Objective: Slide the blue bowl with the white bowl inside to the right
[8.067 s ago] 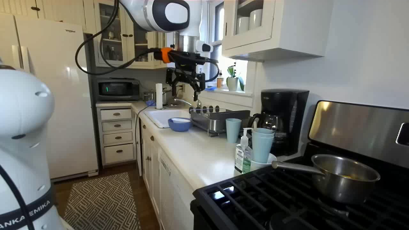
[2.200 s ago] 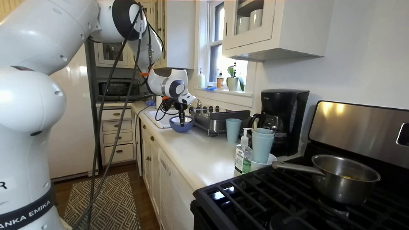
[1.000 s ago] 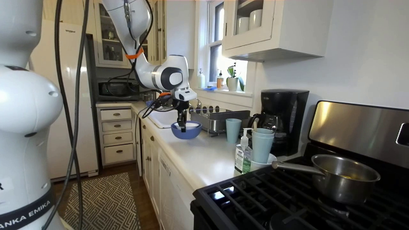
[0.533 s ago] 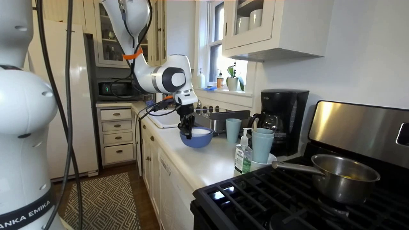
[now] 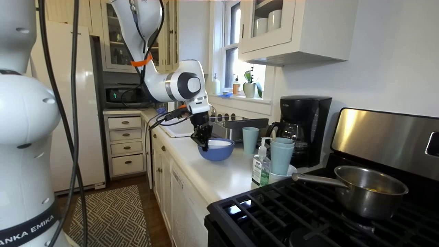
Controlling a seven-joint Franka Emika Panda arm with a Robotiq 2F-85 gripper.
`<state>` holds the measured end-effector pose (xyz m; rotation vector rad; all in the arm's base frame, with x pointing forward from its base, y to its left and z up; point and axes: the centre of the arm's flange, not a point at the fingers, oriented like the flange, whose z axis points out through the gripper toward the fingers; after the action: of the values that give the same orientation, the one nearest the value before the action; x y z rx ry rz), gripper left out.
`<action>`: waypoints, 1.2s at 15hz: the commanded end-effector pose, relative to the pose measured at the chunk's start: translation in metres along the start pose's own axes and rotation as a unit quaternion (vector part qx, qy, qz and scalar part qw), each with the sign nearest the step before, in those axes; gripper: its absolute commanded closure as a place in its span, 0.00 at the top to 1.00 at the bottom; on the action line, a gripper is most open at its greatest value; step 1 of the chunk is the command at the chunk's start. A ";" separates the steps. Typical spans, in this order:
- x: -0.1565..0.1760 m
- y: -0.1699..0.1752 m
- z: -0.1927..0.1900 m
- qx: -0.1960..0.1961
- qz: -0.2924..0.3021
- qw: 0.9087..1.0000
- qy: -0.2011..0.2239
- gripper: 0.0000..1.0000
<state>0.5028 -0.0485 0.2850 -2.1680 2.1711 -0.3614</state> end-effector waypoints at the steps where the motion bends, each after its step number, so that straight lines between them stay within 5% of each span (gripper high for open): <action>1: -0.003 -0.005 0.002 0.007 0.016 1.000 0.011 0.01; 5: -0.005 -0.013 0.010 0.007 0.014 1.000 0.005 0.01; 6: -0.005 -0.015 0.011 0.006 0.013 1.000 0.005 0.30; 8: -0.004 -0.019 0.011 0.009 0.012 1.000 0.006 0.36; 12: -0.015 -0.024 -0.013 0.045 -0.022 0.999 -0.016 0.64; 18: -0.057 -0.018 -0.096 0.072 -0.200 0.977 -0.009 1.00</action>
<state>0.5259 0.0038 0.3313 -2.3586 1.7981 -0.4925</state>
